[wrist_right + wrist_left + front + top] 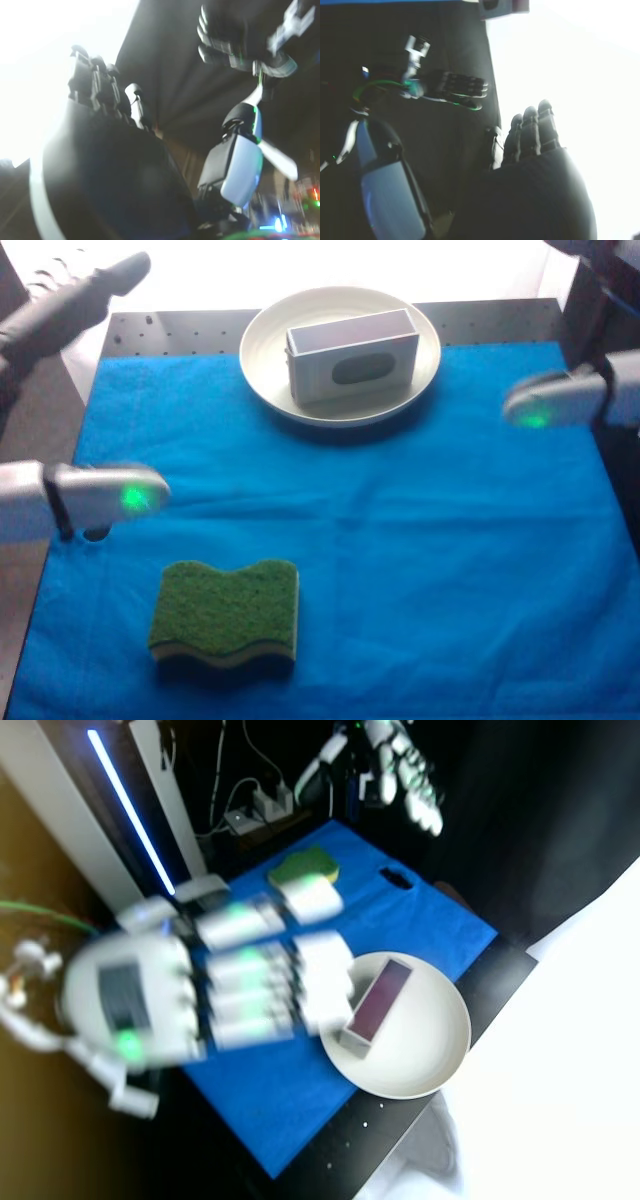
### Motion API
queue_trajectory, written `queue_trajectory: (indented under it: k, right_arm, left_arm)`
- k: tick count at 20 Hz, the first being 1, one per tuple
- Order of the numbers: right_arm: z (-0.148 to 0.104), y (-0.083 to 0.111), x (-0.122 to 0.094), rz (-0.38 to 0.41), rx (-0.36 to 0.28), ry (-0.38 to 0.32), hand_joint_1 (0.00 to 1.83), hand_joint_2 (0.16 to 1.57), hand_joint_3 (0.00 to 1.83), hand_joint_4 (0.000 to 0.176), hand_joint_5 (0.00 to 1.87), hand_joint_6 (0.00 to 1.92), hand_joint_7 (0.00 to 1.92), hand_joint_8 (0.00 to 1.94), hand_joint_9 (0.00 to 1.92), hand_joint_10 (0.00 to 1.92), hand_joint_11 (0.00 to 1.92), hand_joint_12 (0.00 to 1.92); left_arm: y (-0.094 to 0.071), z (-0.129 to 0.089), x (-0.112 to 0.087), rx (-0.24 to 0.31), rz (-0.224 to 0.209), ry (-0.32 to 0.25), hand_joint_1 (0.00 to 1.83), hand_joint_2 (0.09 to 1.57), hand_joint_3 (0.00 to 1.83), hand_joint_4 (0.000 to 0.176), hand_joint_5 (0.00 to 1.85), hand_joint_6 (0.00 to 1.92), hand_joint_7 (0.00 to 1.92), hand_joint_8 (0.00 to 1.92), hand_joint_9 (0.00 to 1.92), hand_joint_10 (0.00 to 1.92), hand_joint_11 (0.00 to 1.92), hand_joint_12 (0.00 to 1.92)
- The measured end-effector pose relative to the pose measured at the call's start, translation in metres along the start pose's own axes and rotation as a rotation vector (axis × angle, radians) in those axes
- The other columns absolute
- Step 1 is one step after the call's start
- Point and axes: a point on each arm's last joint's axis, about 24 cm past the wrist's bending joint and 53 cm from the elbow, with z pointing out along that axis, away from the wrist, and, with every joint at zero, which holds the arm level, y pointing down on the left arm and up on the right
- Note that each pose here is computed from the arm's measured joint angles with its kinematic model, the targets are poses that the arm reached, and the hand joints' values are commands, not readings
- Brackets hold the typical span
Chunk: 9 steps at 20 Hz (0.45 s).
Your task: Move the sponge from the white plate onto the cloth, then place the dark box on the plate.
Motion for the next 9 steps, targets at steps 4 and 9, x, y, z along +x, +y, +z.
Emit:
queue_trajectory:
  k: [4,9]
  right_arm:
    - [-0.045,0.007,-0.007,0.066,-0.009,-0.090,0.69,1.00,0.02,0.176,0.00,0.00,0.00,0.00,0.00,0.00,0.00,0.00]
    - [-0.061,0.015,-0.001,0.090,-0.034,-0.114,0.65,0.88,0.00,0.176,0.00,0.00,0.00,0.00,0.00,0.00,0.00,0.00]
  left_arm:
    - [-0.008,-0.003,-0.006,0.036,-0.015,-0.044,0.52,1.05,0.00,0.167,0.00,0.00,0.00,0.00,0.00,0.00,0.00,0.34]
    - [-0.011,-0.005,-0.002,0.050,-0.033,-0.055,0.33,1.11,0.01,0.176,0.00,0.00,0.00,0.00,0.00,0.00,0.00,0.08]
